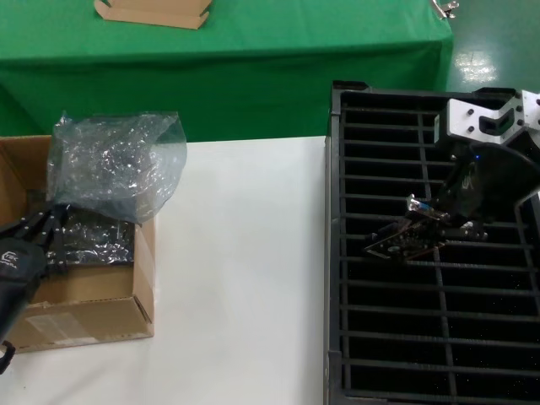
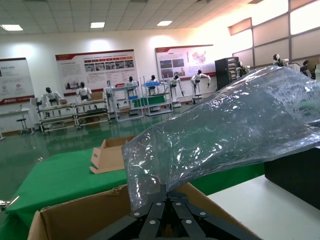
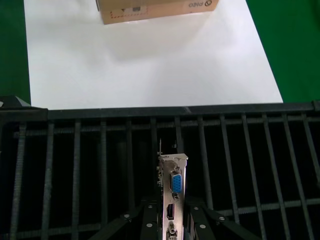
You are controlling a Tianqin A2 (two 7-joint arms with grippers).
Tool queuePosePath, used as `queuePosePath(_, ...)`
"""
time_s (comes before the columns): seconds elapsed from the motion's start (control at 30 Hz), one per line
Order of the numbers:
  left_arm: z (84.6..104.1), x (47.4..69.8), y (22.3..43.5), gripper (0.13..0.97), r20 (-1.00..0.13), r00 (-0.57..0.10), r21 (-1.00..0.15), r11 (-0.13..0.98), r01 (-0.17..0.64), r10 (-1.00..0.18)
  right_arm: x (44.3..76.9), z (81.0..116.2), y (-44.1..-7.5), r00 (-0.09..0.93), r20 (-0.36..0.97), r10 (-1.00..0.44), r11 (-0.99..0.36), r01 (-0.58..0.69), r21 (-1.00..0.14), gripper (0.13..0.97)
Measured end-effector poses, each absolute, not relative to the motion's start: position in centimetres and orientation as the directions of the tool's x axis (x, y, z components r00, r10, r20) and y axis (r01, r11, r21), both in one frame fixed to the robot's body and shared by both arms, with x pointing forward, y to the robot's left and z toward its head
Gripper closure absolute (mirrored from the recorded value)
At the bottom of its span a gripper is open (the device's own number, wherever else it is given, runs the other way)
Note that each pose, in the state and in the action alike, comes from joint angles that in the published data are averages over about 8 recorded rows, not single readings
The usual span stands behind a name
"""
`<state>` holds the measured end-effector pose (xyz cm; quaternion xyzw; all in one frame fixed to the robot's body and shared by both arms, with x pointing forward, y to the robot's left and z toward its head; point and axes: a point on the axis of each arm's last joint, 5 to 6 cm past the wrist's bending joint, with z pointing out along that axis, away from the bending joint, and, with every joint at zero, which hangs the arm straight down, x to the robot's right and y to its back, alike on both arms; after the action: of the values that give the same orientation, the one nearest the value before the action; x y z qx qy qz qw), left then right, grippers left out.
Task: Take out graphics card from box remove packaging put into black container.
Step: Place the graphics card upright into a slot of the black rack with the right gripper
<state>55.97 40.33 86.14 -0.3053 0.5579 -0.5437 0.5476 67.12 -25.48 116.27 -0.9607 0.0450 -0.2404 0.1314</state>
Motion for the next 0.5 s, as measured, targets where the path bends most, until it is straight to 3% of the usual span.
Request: queuePosePath(0.5,85.75,55.79,40.23,0.958,-0.275,-0.214,-0.943,0.219,0.249,-0.938,67.49,116.01,-25.52,0.888,0.430,-0.159,-0.969,-0.058,-0.239,0.892)
